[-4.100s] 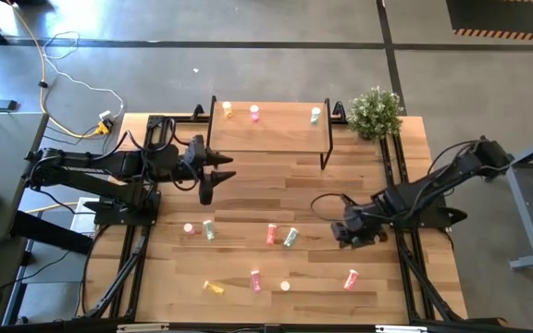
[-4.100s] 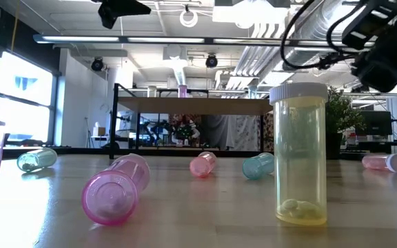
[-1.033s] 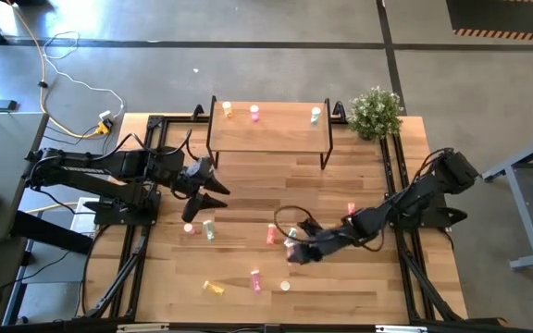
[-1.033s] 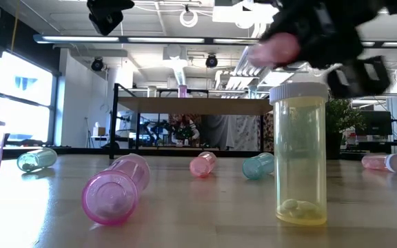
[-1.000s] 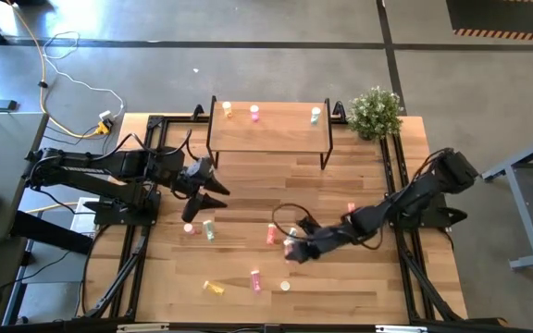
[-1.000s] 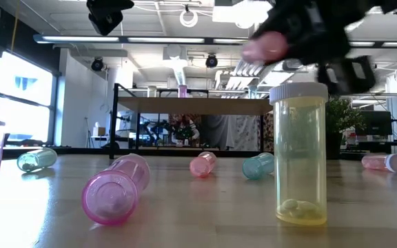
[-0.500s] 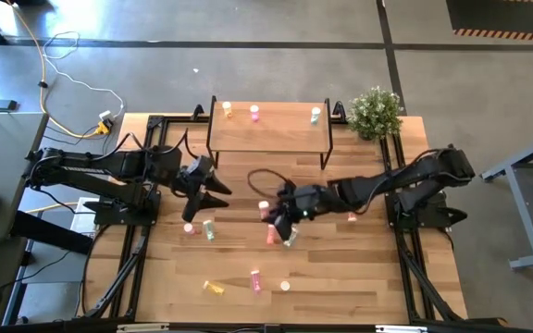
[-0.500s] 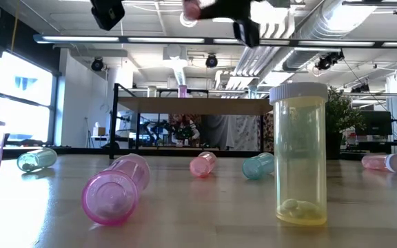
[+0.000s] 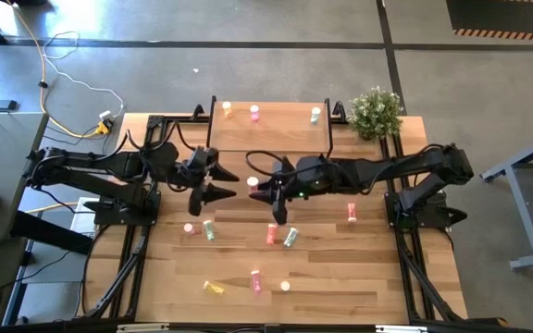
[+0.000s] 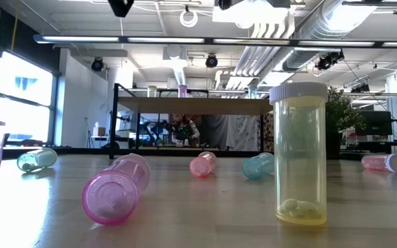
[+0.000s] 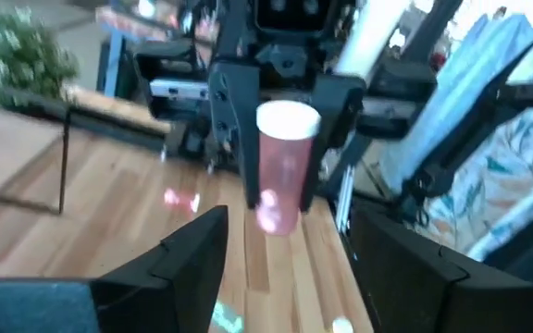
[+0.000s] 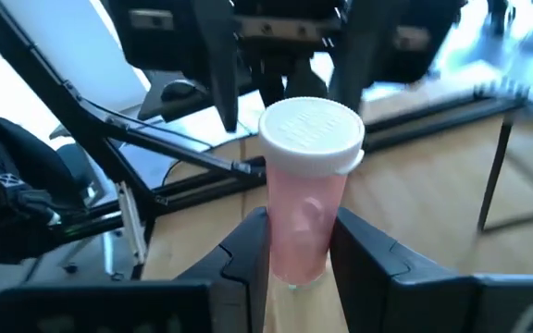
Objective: Pick and place medicine bottles onto shelf by color
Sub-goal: Put the bottom pink pill bottle on the shelf
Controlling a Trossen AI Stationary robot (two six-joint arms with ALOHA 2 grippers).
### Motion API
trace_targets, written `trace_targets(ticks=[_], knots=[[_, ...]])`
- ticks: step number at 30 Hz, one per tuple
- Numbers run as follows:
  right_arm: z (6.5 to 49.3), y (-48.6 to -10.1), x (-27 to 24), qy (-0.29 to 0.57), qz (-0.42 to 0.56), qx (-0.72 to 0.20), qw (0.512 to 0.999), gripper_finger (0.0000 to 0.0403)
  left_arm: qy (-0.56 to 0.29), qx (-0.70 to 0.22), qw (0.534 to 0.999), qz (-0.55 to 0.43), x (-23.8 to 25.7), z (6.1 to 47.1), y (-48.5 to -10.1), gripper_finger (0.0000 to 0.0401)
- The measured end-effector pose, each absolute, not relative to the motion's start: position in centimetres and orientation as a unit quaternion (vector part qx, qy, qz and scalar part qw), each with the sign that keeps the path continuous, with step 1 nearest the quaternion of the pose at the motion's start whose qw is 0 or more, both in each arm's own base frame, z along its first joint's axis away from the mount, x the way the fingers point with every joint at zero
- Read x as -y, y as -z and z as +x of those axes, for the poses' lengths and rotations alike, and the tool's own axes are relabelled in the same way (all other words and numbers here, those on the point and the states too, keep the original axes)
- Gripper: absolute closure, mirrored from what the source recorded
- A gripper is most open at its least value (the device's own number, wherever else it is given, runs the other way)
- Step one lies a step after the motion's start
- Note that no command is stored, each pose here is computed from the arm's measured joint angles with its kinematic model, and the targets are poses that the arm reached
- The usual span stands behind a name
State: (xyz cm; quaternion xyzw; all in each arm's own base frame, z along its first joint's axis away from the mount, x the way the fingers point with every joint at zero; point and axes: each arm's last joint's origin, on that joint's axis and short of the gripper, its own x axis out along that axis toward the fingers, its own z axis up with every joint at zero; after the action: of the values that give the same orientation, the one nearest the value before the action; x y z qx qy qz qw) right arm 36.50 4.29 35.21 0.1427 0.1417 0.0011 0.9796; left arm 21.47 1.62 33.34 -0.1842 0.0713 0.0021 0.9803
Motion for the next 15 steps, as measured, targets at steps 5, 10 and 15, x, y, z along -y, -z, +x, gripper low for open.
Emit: trace_targets(ticks=[5, 10, 15], knots=[[36.6, -36.1, -4.0, -0.003, 0.115, -0.129, 0.985, 0.0317, -0.028, -0.043, 0.982, -0.184, -1.9, 22.4, -33.4, 0.0167], [36.6, -35.9, -3.4, 0.007, 0.116, -0.139, 0.983, 0.0317, -0.030, -0.032, 0.983, -0.176, -2.0, 23.3, -33.2, 0.0169], [36.5, -35.7, -2.9, 0.015, 0.121, -0.149, 0.981, 0.0317, -0.035, -0.036, 0.986, -0.162, -2.1, 24.2, -32.6, 0.0169]])
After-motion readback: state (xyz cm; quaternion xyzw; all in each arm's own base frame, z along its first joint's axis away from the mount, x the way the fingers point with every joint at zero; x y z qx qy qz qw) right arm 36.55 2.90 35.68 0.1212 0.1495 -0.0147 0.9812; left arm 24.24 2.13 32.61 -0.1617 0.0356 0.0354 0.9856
